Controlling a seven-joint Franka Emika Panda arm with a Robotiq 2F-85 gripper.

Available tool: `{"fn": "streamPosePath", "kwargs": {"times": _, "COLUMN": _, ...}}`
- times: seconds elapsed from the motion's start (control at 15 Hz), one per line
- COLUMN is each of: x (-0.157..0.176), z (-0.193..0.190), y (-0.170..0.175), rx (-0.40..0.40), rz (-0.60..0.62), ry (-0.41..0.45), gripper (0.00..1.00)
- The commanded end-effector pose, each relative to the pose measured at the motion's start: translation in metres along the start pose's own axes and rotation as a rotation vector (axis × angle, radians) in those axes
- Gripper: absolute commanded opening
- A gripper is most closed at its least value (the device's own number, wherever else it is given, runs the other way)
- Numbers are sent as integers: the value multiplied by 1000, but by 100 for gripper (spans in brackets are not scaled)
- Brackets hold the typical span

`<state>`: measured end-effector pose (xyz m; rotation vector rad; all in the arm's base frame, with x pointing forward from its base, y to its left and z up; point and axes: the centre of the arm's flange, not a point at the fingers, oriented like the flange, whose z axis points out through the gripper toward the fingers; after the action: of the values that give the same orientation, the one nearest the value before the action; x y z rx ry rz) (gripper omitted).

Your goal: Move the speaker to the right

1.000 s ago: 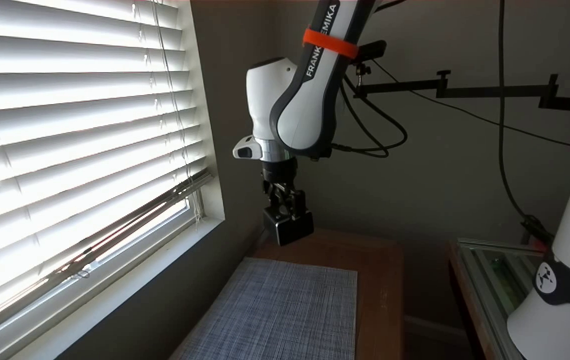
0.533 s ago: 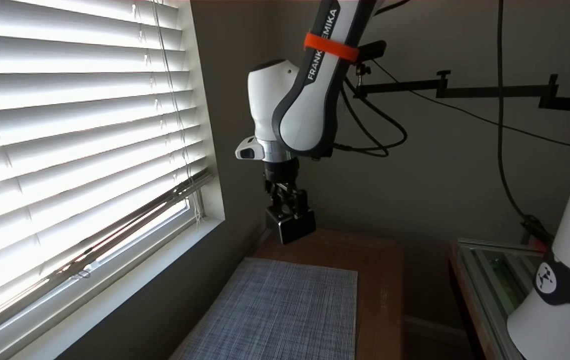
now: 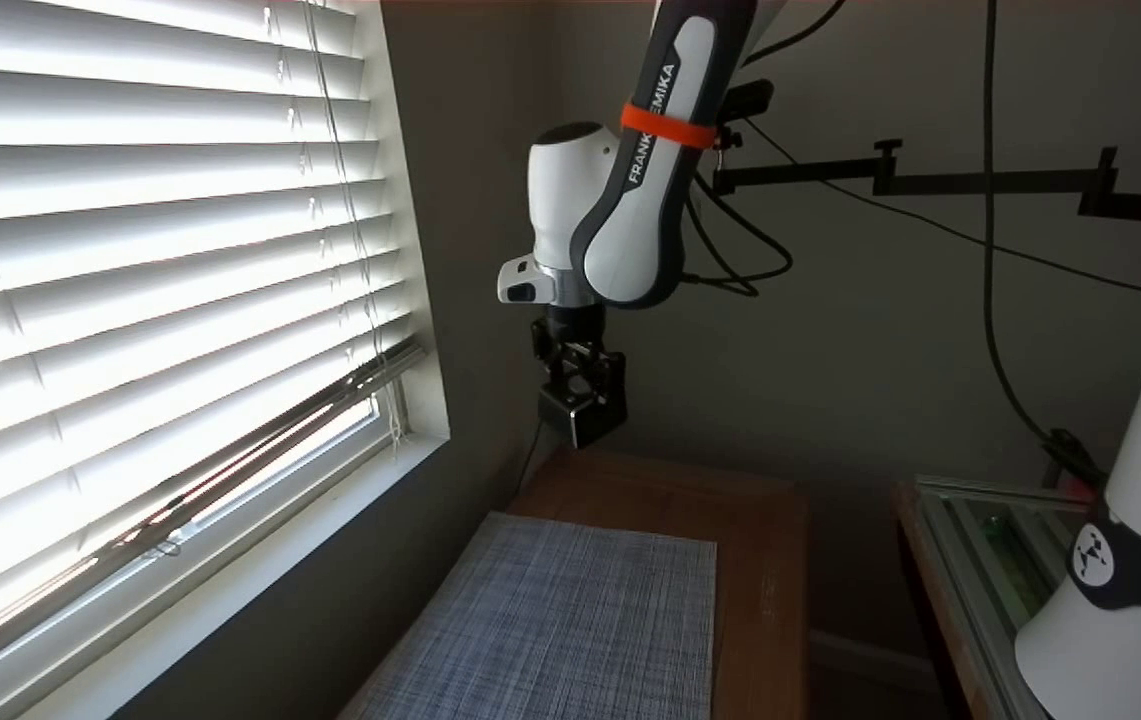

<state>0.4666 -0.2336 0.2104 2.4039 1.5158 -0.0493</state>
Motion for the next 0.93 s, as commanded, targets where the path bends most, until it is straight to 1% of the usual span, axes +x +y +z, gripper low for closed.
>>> {"fn": "streamPosePath", "kwargs": {"times": 0.0, "x": -19, "z": 25, "y": 10, "rx": -66, "rz": -131, "ry": 35, "gripper": 56}}
{"fn": "streamPosePath", "kwargs": {"times": 0.27, "x": -32, "z": 48, "y": 7, "rx": -65, "rz": -234, "ry": 71, "gripper": 56}}
{"fn": "streamPosePath", "kwargs": {"times": 0.4, "x": -36, "z": 58, "y": 5, "rx": -63, "rz": -275, "ry": 75, "gripper": 56}}
{"fn": "streamPosePath", "kwargs": {"times": 0.6, "x": -40, "z": 71, "y": 5, "rx": -48, "rz": -308, "ry": 83, "gripper": 56}}
{"fn": "streamPosePath", "kwargs": {"times": 0.87, "x": -43, "z": 87, "y": 6, "rx": -42, "rz": -328, "ry": 73, "gripper": 56}}
